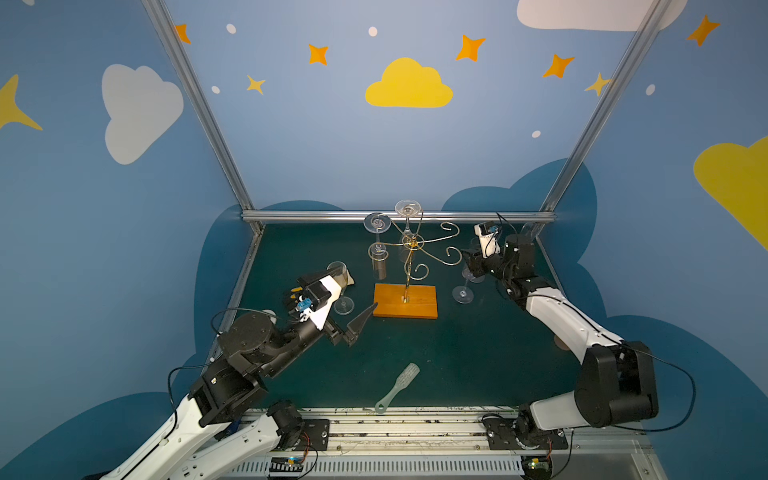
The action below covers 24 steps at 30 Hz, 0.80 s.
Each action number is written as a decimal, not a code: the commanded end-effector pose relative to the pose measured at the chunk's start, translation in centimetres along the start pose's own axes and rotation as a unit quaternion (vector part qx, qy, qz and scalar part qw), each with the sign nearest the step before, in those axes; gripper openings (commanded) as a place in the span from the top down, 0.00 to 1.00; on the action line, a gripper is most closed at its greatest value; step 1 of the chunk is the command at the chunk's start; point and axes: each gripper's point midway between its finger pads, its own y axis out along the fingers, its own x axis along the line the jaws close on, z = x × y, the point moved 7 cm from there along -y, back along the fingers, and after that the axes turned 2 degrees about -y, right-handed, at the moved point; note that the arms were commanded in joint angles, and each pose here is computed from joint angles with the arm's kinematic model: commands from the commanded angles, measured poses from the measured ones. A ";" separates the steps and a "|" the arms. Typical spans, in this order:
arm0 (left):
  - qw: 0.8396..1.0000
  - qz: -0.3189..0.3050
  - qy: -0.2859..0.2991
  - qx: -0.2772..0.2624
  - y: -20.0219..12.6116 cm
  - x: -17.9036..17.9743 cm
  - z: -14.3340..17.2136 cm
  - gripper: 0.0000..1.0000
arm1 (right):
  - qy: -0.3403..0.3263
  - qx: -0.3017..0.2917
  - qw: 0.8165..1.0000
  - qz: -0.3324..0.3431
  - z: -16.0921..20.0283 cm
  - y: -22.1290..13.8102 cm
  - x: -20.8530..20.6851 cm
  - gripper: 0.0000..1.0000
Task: Take the wine glass off the wine glass rack
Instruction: Place the wine glass at the middle-right of the table.
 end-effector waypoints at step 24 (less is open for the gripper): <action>1.000 -0.013 -0.001 -0.010 -0.9 0.3 -0.3 0.01 | 0.002 -0.001 1.000 -0.012 2.1 2.7 0.6 0.72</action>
